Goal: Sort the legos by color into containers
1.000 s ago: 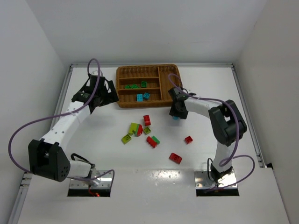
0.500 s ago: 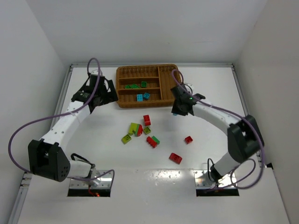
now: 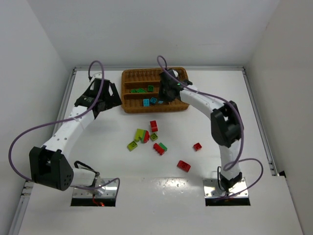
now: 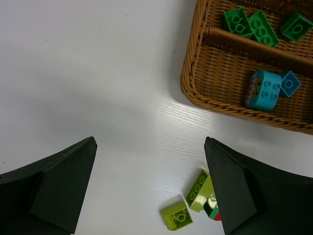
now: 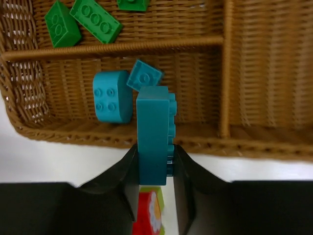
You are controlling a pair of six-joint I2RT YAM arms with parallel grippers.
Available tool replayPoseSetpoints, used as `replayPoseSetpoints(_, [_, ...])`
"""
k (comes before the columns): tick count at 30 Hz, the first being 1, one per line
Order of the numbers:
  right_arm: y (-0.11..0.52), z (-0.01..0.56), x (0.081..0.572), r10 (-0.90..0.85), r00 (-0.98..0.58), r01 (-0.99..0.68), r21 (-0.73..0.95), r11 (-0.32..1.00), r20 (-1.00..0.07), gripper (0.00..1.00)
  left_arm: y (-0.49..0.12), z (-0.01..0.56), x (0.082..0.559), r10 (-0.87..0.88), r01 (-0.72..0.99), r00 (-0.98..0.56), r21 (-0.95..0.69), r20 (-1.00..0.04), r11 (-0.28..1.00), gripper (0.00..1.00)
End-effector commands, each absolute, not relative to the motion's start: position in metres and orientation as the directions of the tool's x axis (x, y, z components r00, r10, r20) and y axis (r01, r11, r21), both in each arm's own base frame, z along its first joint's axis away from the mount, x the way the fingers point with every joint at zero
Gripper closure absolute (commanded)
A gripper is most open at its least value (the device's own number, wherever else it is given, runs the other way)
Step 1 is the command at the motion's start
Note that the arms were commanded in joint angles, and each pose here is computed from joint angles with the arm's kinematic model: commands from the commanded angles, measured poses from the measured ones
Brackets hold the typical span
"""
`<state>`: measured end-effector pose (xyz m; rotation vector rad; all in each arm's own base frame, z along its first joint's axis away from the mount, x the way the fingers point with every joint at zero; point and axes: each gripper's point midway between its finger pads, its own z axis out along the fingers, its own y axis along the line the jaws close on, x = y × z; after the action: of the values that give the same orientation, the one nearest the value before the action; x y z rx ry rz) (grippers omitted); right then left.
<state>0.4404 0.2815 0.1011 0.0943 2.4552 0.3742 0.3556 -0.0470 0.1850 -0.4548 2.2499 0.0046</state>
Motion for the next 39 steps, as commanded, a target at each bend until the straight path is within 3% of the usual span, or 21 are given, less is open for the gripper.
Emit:
replayPoseSetpoints(1, [0.306, 0.119, 0.463, 0.141, -0.767, -0.090, 0.323, 0.942, -0.626, 0.68, -0.045, 0.211, 0.358, -0.351, -0.339, -0.542, -0.184, -0.763, 0.923, 0.01])
replayPoseSetpoints(3, [0.305, 0.115, 0.464, 0.133, -0.778, -0.078, 0.305, 0.949, -0.614, 0.59, -0.047, 0.211, 0.358, -0.352, -0.331, -0.547, -0.190, -0.760, 0.924, 0.01])
replayPoseSetpoints(4, [0.301, 0.115, 0.467, 0.138, -0.768, -0.063, 0.287, 0.956, -0.625, 0.45, -0.050, 0.210, 0.358, -0.353, -0.321, -0.553, -0.198, -0.755, 0.926, 0.01])
replayPoseSetpoints(8, [0.266, 0.149, 0.453, 0.172, -0.707, -0.012, 0.255, 0.967, -0.686, 0.43, -0.053, 0.209, 0.356, -0.353, -0.310, -0.566, -0.204, -0.745, 0.929, 0.01])
replayPoseSetpoints(11, [0.219, 0.137, 0.412, 0.157, -0.702, 0.042, 0.180, 0.983, -0.694, 0.43, -0.055, 0.208, 0.356, -0.353, -0.303, -0.570, -0.210, -0.742, 0.930, 0.01])
replayPoseSetpoints(16, [0.150, 0.103, 0.330, 0.155, -0.774, 0.172, 0.031, 0.985, -0.613, 0.15, -0.059, 0.205, 0.355, -0.346, -0.278, -0.584, -0.219, -0.734, 0.935, 0.01])
replayPoseSetpoints(20, [0.115, 0.069, 0.268, 0.197, -0.833, 0.247, -0.029, 0.969, -0.517, 0.06, -0.065, 0.193, 0.355, -0.336, -0.268, -0.610, -0.212, -0.717, 0.940, 0.01])
replayPoseSetpoints(23, [0.097, 0.056, 0.242, 0.264, -0.836, 0.327, -0.049, 0.944, -0.481, 0.06, -0.068, 0.191, 0.357, -0.321, -0.254, -0.617, -0.204, -0.718, 0.945, 0.01])
replayPoseSetpoints(30, [0.102, 0.007, 0.213, 0.303, -0.885, 0.319, 0.013, 0.948, -0.352, 0.07, -0.078, 0.185, 0.360, -0.305, -0.223, -0.640, -0.210, -0.705, 0.952, 0.01])
replayPoseSetpoints(35, [0.117, -0.007, 0.210, 0.313, -0.893, 0.299, 0.095, 0.950, -0.324, 0.21, -0.081, 0.185, 0.360, -0.300, -0.214, -0.643, -0.210, -0.705, 0.954, 0.01])
replayPoseSetpoints(37, [0.120, -0.008, 0.214, 0.294, -0.897, 0.275, 0.105, 0.956, -0.330, 0.22, -0.081, 0.185, 0.360, -0.300, -0.214, -0.643, -0.210, -0.705, 0.954, 0.01])
replayPoseSetpoints(39, [0.117, -0.010, 0.216, 0.285, -0.896, 0.270, 0.090, 0.959, -0.340, 0.37, -0.081, 0.185, 0.360, -0.300, -0.214, -0.643, -0.210, -0.705, 0.954, 0.01])
